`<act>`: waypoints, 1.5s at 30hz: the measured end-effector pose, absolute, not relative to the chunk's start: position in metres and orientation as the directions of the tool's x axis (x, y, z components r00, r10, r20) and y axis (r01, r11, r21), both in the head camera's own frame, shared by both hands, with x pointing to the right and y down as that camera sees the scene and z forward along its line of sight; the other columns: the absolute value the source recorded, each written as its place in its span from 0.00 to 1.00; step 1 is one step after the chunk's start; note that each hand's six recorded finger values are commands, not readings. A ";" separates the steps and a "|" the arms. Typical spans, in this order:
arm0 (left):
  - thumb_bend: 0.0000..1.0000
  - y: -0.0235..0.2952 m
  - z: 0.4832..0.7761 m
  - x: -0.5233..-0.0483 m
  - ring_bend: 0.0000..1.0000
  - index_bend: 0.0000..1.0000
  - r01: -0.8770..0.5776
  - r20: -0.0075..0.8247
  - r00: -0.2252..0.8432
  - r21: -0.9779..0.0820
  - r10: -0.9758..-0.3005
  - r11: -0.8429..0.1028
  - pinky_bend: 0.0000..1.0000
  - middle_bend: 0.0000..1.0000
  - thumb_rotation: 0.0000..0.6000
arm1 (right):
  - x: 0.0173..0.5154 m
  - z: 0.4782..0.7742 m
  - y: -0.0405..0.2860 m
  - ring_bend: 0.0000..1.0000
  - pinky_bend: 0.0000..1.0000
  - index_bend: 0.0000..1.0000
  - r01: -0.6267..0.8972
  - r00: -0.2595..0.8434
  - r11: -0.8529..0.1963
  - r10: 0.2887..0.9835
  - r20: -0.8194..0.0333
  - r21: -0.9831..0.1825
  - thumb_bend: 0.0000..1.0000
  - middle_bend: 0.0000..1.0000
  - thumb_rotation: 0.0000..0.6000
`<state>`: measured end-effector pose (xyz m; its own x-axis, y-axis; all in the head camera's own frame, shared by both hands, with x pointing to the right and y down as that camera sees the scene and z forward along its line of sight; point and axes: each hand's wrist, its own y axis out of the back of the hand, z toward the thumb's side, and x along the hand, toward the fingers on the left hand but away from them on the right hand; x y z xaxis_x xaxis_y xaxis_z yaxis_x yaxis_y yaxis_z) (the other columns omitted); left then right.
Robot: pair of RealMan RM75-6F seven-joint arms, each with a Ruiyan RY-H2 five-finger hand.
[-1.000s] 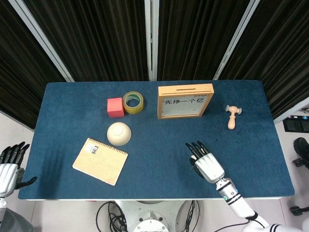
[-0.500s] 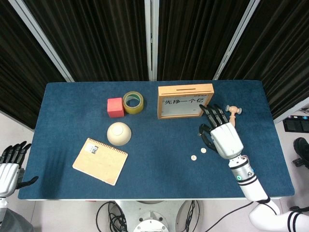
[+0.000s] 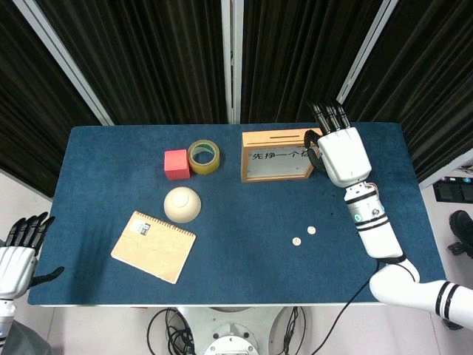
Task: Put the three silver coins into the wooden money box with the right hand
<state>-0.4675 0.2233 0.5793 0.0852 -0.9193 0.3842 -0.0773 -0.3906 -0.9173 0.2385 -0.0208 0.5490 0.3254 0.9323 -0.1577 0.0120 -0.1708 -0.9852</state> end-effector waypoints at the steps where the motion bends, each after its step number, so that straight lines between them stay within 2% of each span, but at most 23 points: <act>1: 0.00 0.223 0.579 -0.467 0.00 0.01 -0.075 0.384 0.089 -0.917 -0.919 -0.391 0.00 0.00 1.00 | 0.238 0.552 -0.024 0.00 0.00 0.75 0.000 0.316 -0.184 0.933 -0.174 -0.983 0.46 0.00 1.00; 6: 0.00 0.223 0.582 -0.467 0.00 0.01 -0.069 0.398 0.082 -0.913 -0.914 -0.403 0.00 0.00 1.00 | 0.229 0.568 -0.040 0.00 0.00 0.76 -0.078 0.283 -0.240 0.925 -0.252 -0.968 0.46 0.00 1.00; 21: 0.00 0.223 0.585 -0.469 0.00 0.01 -0.069 0.409 0.076 -0.908 -0.909 -0.414 0.00 0.00 1.00 | 0.222 0.595 -0.062 0.00 0.00 0.77 -0.130 0.197 -0.313 0.922 -0.334 -0.941 0.44 0.01 1.00; 30: 0.00 0.222 0.587 -0.476 0.00 0.01 -0.095 0.407 0.056 -0.907 -0.912 -0.411 0.00 0.00 1.00 | 0.216 0.605 -0.072 0.00 0.00 0.78 -0.139 0.174 -0.310 0.927 -0.331 -0.941 0.44 0.01 1.00; 37: 0.00 0.218 0.588 -0.474 0.00 0.01 -0.103 0.391 0.090 -0.911 -0.916 -0.399 0.00 0.00 1.00 | 0.208 0.619 -0.073 0.00 0.00 0.78 -0.138 0.169 -0.328 0.922 -0.348 -0.935 0.44 0.01 1.00; 45: 0.00 0.216 0.590 -0.475 0.00 0.01 -0.110 0.394 0.089 -0.909 -0.915 -0.402 0.00 0.00 1.00 | 0.198 0.620 -0.077 0.00 0.00 0.78 -0.132 0.181 -0.322 0.922 -0.343 -0.937 0.44 0.01 1.00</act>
<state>-0.4750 0.2156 0.5903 0.0886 -0.9148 0.3940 -0.1103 -0.4022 -0.9089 0.1979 -0.0766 0.6201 0.1812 0.9219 -0.3426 -0.1324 -0.3223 -0.9373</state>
